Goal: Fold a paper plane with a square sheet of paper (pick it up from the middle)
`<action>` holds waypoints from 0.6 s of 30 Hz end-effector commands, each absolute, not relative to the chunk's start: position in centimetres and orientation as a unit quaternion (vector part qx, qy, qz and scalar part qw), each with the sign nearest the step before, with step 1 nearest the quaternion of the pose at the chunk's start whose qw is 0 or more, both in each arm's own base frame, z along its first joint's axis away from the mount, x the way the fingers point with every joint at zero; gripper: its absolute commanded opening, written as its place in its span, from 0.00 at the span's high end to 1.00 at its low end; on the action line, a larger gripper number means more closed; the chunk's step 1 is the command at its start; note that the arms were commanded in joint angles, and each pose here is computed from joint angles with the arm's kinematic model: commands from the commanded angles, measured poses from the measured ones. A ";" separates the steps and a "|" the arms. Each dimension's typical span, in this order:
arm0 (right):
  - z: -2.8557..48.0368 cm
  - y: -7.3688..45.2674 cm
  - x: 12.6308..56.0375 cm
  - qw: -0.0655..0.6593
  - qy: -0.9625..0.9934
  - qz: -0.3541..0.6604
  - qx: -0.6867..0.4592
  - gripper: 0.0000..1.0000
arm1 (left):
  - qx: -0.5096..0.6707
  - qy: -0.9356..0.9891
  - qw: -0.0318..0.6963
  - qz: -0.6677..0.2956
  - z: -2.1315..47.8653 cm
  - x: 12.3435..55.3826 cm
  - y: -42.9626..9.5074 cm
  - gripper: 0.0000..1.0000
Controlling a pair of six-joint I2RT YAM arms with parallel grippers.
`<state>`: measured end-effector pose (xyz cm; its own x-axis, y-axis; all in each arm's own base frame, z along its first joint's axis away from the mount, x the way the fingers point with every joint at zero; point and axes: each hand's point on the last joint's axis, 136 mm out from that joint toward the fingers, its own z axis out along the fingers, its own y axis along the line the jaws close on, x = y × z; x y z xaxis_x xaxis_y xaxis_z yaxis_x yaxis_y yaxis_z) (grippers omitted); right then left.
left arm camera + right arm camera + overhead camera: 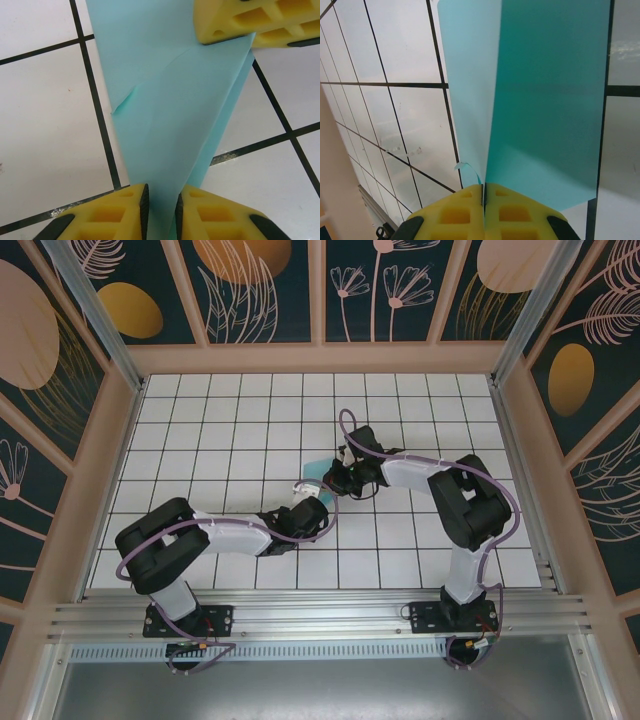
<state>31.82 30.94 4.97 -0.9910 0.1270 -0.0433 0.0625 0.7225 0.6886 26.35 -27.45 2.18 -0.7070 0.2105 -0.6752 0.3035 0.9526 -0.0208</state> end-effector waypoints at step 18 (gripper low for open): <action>8.3 29.8 31.8 0.081 0.923 0.375 0.032 0.73 | 0.146 0.917 0.360 -0.094 2.6 25.9 -28.0 0.97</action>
<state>31.98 30.60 6.75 -0.9885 0.1247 -0.0851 0.0303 0.7160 0.6974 26.14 -27.51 2.21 -0.7076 0.1986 -0.6781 0.3072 0.9507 -0.0421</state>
